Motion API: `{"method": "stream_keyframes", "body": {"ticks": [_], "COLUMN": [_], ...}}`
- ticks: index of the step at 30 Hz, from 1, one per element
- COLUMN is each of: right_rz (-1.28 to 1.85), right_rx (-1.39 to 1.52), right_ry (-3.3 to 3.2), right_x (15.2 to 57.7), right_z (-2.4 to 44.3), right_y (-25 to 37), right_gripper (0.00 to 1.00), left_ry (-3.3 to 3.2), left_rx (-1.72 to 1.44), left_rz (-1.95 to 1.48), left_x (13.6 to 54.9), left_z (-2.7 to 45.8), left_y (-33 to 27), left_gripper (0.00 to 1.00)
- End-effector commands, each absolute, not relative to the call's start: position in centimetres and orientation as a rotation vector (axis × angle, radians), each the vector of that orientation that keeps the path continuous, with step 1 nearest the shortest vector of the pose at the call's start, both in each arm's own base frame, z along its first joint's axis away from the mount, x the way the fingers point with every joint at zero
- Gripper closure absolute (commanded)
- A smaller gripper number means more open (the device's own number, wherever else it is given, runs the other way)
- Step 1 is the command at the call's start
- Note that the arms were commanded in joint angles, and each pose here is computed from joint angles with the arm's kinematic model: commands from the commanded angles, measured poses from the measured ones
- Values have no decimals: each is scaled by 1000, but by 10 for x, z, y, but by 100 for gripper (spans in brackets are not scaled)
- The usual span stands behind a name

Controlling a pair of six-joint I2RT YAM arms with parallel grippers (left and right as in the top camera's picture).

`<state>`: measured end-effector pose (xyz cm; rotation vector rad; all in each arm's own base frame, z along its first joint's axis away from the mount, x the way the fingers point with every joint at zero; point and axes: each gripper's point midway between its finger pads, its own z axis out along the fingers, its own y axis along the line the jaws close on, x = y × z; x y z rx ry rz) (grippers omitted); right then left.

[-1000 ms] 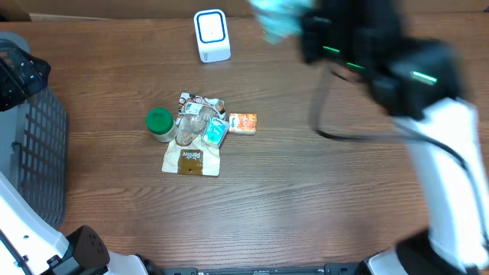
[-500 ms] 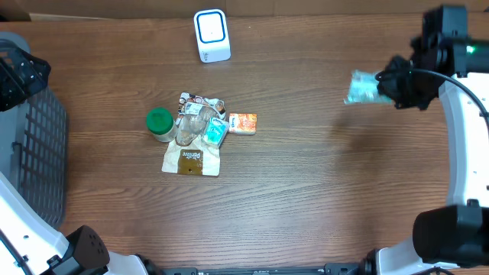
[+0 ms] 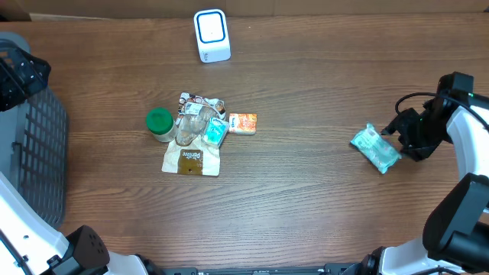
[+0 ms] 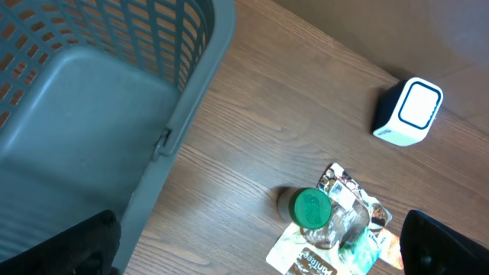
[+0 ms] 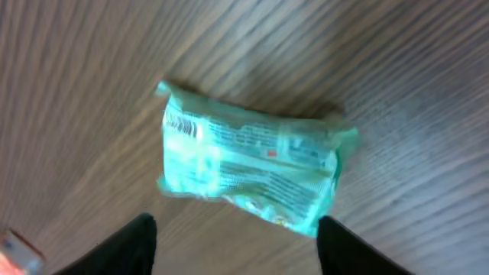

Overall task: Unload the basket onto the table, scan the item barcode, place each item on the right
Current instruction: 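Move the wipes pack right and release it on the table, then return the right gripper to the pile and grasp the orange Kleenex box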

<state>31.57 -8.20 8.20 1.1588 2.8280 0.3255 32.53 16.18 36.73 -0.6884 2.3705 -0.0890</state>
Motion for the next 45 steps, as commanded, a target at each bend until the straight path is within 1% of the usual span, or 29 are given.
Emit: {"method": "stream_keyframes", "body": {"ticks": [1,4,7,9,11,13,17,20,25,29,34,45], "right_rz": [377,415,551,655,703,736,795,783,838,835,808,695], "right_rx": [947,864,709,630,610,565,501,516,543,569,521,497], "right_ry": [2805,2780,2742,2719,2710,2706,2725,2740,2723,2753,2822,2924], "right_x": [337,352,372,385,395,405,419,426,441,438,425,403], "right_z": [124,154,180,187,186,184,167,147,115,88,59,23], "right_y": [-76,-63,-26,8,40,69,133,165,226,254,278,287], "right_gripper": [30,30,31,34,37,43,55,59,72,75,78,79], "left_ry": [2355,2355,2355,2355,2355,2355,2355,2355,2355,2355,2355,2355], "left_rx": [-649,-649,-649,-649,-649,-649,-649,-649,-649,-649,-649,-649], "left_rz": [-79,-79,-79,-79,-79,-79,-79,-79,-79,-79,-79,-79], "left_x": [324,324,324,324,324,324,324,324,324,324,324,324], "left_z": [375,375,375,375,375,375,375,375,375,375,375,375], "left_y": [160,160,160,160,160,160,160,160,160,160,160,160], "left_gripper": [0,1,0,0,0,0,0,1,0,0,1,0]}}
